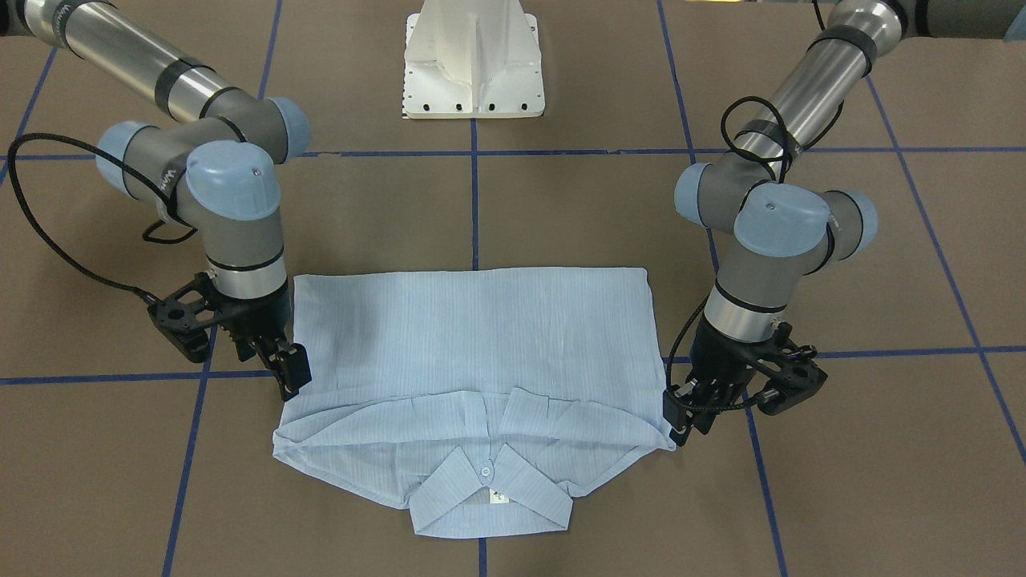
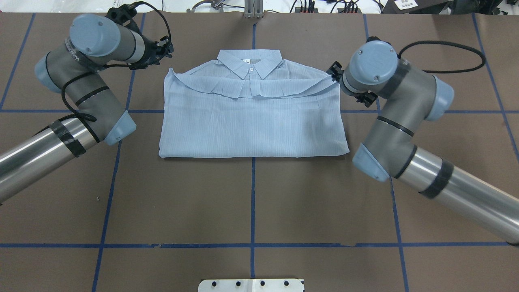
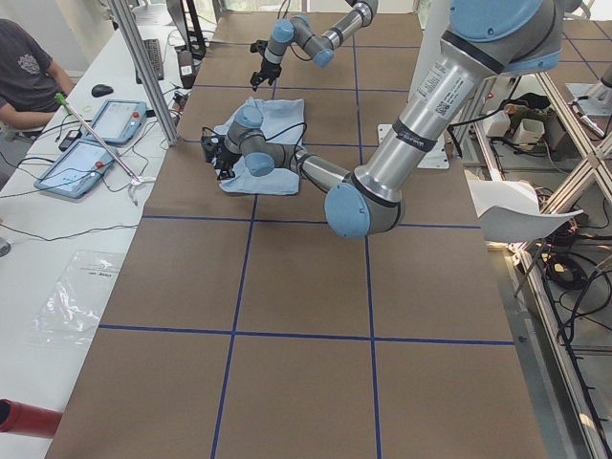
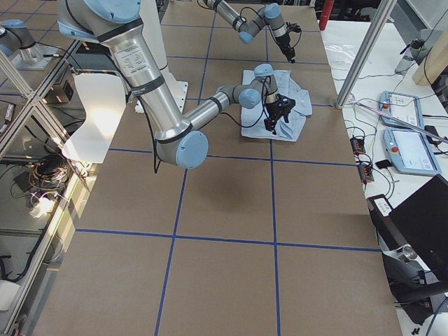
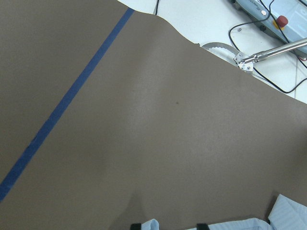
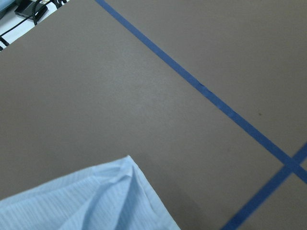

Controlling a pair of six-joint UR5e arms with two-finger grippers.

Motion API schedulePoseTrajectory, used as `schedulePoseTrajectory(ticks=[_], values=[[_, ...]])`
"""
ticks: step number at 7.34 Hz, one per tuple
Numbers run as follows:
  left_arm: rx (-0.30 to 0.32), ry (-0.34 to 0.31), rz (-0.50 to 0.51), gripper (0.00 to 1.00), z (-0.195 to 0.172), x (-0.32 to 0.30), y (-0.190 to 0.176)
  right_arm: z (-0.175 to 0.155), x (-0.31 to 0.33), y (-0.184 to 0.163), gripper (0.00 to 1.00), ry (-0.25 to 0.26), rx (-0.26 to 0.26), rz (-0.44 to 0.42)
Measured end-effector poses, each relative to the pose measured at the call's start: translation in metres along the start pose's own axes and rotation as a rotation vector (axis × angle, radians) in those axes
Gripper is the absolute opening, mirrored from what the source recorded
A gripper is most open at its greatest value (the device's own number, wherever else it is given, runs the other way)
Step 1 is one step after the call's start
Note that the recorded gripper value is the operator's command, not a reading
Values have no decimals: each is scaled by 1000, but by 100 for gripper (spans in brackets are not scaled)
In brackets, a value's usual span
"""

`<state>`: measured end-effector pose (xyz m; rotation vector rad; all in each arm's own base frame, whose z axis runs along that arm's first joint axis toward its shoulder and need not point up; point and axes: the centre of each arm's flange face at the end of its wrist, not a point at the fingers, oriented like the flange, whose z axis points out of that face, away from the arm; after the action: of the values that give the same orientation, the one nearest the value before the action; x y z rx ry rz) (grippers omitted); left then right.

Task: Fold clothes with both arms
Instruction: 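Release the hem and raise both grippers away from the folded shirt, then grasp the folded shirt's side edge with the right gripper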

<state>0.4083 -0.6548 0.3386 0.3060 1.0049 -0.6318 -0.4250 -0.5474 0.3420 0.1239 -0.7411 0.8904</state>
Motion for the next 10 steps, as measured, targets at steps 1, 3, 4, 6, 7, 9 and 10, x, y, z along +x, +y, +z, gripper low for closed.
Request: schedulePoseTrajectory(ticks=[1, 3, 4, 6, 7, 9, 10], values=[[3, 4, -2, 49, -5, -1, -7, -12, 26, 18, 100, -9, -25, 18], [17, -2, 40, 49, -9, -6, -20, -14, 66, 63, 97, 11, -74, 35], [27, -4, 54, 49, -11, -9, -29, -9, 78, 85, 90, 29, -92, 37], [43, -12, 61, 49, -15, -15, -41, -1, 86, 103, 16, 49, -105, 33], [45, -16, 62, 49, -14, -18, -43, -2, 85, 105, 0, 47, -108, 34], [46, -28, 60, 49, -11, -27, -44, -4, 82, 104, 0, 41, -109, 36], [45, -33, 59, 49, -10, -32, -44, -8, 78, 100, 0, 35, -113, 41]])
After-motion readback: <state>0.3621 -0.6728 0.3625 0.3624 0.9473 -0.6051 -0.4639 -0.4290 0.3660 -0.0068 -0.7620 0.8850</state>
